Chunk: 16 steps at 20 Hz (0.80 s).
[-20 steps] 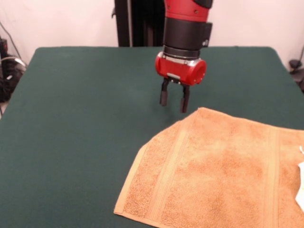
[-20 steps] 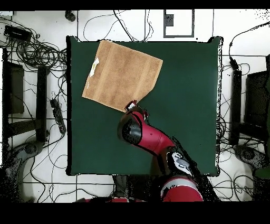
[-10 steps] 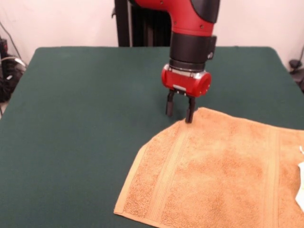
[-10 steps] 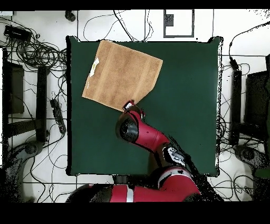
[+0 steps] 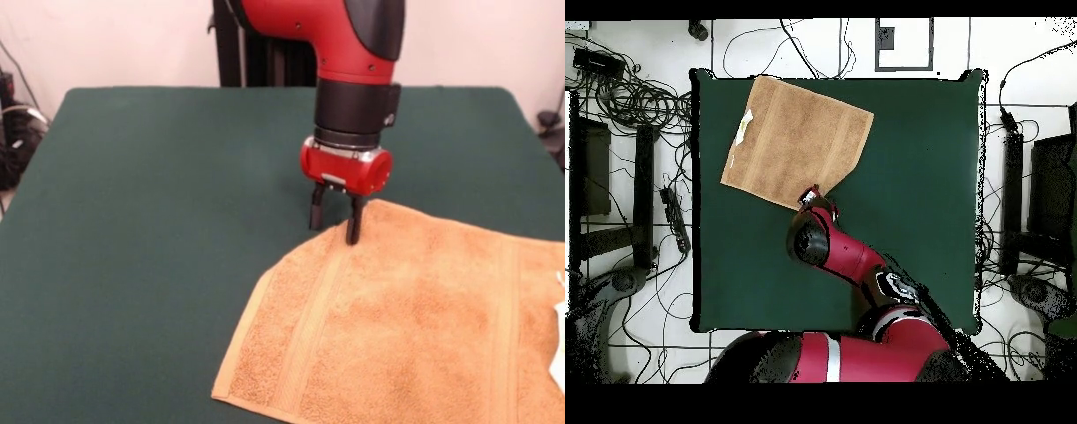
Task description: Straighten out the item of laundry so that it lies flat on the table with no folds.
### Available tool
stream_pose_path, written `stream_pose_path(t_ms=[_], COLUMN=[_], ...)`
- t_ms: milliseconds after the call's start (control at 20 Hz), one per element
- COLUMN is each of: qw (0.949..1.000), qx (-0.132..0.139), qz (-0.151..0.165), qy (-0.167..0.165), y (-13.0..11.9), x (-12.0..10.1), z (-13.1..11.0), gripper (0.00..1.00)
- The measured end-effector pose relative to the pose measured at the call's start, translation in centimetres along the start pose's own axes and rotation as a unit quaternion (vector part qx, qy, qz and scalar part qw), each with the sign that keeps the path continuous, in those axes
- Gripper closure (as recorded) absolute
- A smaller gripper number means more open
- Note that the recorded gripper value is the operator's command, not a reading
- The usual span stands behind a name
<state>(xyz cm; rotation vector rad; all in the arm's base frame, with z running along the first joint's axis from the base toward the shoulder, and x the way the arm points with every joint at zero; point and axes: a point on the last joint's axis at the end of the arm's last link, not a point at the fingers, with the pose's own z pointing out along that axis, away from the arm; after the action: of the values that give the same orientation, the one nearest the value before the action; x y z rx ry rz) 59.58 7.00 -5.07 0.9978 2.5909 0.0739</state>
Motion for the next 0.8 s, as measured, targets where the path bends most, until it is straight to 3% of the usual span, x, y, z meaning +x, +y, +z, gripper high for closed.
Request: stream_pose_path(t_ms=[300,350,800], qw=[1.0000,1.0000,0.9999], qx=[-0.004,-0.004,-0.005], qz=[-0.006,-0.008,-0.008], qy=[0.000,-0.001,-0.006], y=[-0.09,-0.29,-0.45], x=[0.01,0.04,0.08], z=[0.00,0.09,0.18], gripper=[0.00,1.00,1.00])
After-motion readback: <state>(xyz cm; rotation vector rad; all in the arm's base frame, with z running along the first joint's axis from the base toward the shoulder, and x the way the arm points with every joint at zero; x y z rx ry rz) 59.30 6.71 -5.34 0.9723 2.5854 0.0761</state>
